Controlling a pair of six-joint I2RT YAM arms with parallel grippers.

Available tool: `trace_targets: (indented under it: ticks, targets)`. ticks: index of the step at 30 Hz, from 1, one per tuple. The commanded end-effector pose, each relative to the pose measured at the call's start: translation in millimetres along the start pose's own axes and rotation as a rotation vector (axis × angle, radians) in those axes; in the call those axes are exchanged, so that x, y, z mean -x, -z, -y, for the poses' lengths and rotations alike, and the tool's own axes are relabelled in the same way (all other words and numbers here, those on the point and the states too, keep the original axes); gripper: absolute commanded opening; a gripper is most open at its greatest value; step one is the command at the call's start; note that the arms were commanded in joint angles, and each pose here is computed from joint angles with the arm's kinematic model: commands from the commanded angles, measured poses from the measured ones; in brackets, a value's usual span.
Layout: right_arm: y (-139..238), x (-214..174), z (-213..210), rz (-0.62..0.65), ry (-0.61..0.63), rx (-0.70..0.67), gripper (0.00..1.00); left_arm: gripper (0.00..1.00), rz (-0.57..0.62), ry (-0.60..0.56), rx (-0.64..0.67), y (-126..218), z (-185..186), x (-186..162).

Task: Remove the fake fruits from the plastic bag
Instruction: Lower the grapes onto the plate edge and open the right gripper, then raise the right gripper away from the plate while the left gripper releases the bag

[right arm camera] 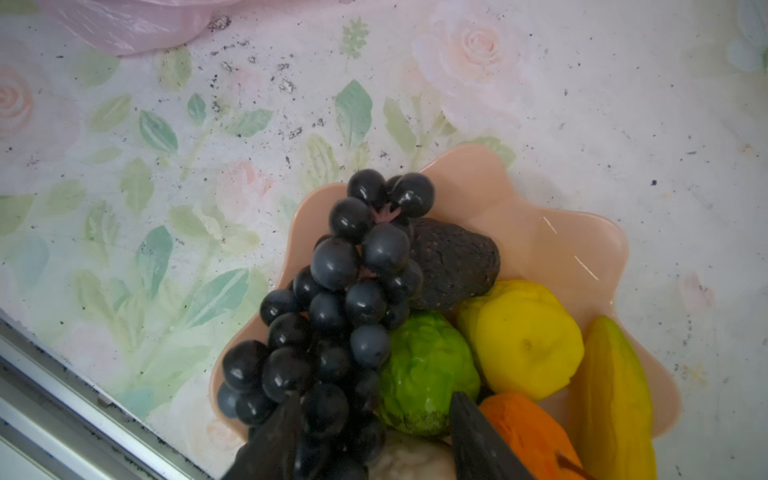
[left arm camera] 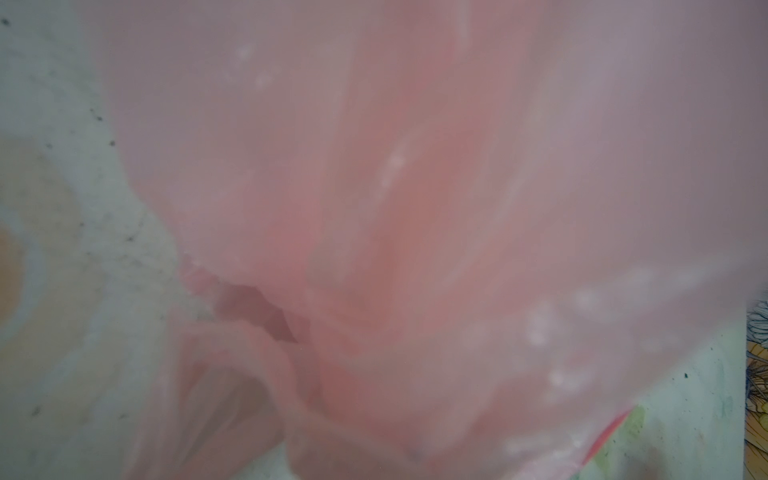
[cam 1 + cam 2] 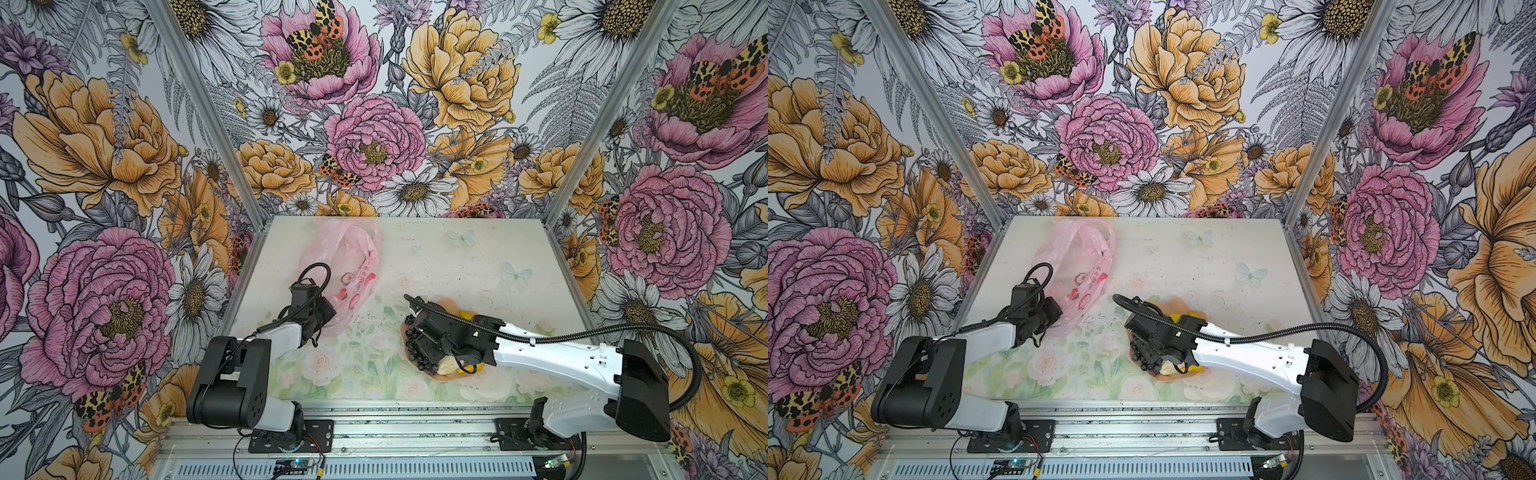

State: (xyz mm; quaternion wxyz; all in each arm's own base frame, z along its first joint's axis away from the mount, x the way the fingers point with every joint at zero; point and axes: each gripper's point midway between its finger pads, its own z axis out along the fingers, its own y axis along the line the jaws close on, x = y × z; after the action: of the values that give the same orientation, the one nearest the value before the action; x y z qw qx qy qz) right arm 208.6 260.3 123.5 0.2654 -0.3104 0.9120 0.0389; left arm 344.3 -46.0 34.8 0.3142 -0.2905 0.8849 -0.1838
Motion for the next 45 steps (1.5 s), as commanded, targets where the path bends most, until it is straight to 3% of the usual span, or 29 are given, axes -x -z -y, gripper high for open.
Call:
trace_targets:
  ticks: [1, 11, 23, 32, 41, 45]
  targets:
    - [-6, 8, -5, 0.002, -0.023, 0.009, 0.54, 0.09, -0.014, -0.024, -0.014, -1, 4, 1]
    - [-15, 10, -14, -0.011, -0.001, 0.008, 0.53, 0.09, -0.033, -0.049, -0.019, -3, 9, -2]
    - [23, 33, 5, 0.101, -0.118, 0.053, 0.76, 0.06, -0.073, -0.156, -0.044, -8, 42, -1]
    - [70, 43, 106, 0.286, -0.478, -0.084, 0.78, 0.01, -0.142, -0.368, -0.110, -19, 122, -5]
    - [73, 1, 171, 0.323, -0.831, -0.189, 0.80, 0.00, -0.215, -0.582, -0.267, -16, 220, -16]
    - [67, -23, 184, 0.311, -0.981, -0.184, 0.87, 0.00, -0.290, -0.687, -0.317, -28, 254, -28]
